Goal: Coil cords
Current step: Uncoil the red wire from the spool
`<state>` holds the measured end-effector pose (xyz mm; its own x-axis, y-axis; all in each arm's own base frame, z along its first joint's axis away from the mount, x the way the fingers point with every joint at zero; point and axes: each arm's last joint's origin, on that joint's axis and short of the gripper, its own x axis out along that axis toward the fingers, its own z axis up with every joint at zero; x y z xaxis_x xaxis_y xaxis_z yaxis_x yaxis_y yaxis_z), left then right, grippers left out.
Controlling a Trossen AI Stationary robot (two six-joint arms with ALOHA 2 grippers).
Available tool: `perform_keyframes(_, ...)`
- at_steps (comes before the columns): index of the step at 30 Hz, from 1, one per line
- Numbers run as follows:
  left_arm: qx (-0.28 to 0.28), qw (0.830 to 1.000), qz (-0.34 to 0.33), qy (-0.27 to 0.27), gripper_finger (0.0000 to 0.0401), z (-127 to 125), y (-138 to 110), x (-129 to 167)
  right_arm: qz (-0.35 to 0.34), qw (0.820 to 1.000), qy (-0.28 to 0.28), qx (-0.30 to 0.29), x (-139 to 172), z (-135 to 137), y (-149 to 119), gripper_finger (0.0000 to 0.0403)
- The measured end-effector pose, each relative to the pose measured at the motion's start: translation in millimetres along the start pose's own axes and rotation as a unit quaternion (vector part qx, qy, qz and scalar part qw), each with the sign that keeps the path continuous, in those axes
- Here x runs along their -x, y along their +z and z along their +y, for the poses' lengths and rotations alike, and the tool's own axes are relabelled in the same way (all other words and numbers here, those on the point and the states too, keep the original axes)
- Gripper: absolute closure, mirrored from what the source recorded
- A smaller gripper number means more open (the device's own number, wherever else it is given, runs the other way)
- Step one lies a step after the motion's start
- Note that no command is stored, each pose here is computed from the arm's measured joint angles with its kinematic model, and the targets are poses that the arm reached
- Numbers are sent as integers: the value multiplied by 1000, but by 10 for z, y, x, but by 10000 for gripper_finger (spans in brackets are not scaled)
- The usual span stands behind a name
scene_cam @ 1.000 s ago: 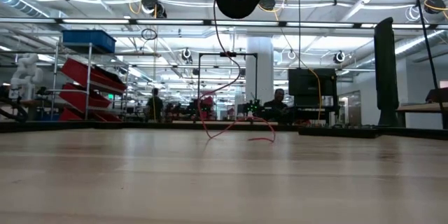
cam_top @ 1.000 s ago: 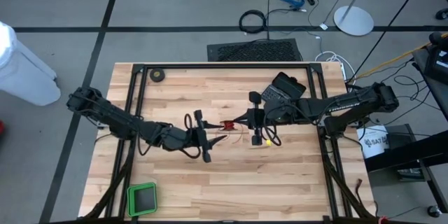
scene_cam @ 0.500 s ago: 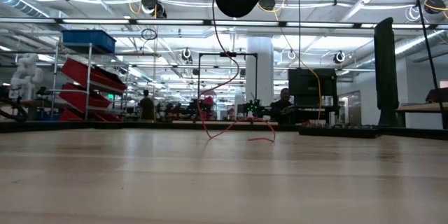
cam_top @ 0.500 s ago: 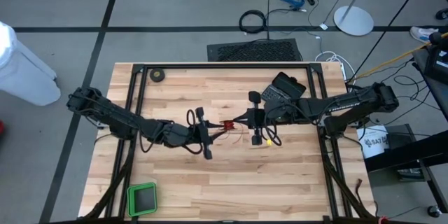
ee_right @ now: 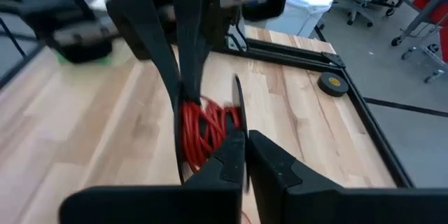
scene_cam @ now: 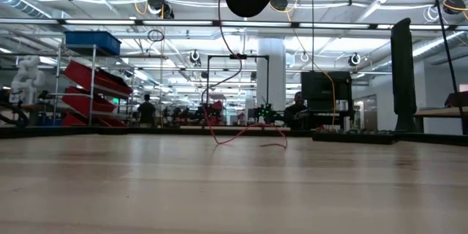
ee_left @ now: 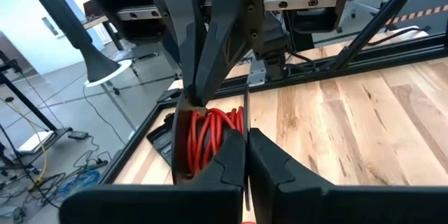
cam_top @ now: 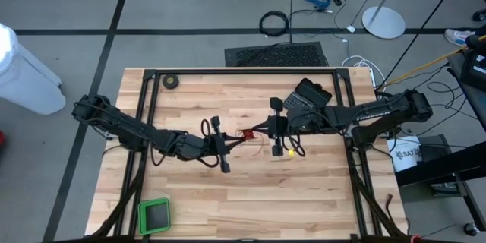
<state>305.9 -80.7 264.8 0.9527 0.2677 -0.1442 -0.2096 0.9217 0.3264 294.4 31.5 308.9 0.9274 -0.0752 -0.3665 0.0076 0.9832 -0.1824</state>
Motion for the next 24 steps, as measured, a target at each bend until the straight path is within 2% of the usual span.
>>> perform_keyframes(8,-3,1000,-1,-6,399,1,1,-1,2,1000,9,-3,8,44,-1,321)
perform_keyframes(13,9,1000,-14,-23,400,33,55,47,3,1000,15,6,52,67,9,291)
perform_keyframes(20,27,998,-27,-49,401,40,93,75,-3,1000,18,14,55,69,19,284)
perform_keyframes(24,35,998,-27,-51,401,39,94,75,-7,1000,20,16,55,70,27,303)
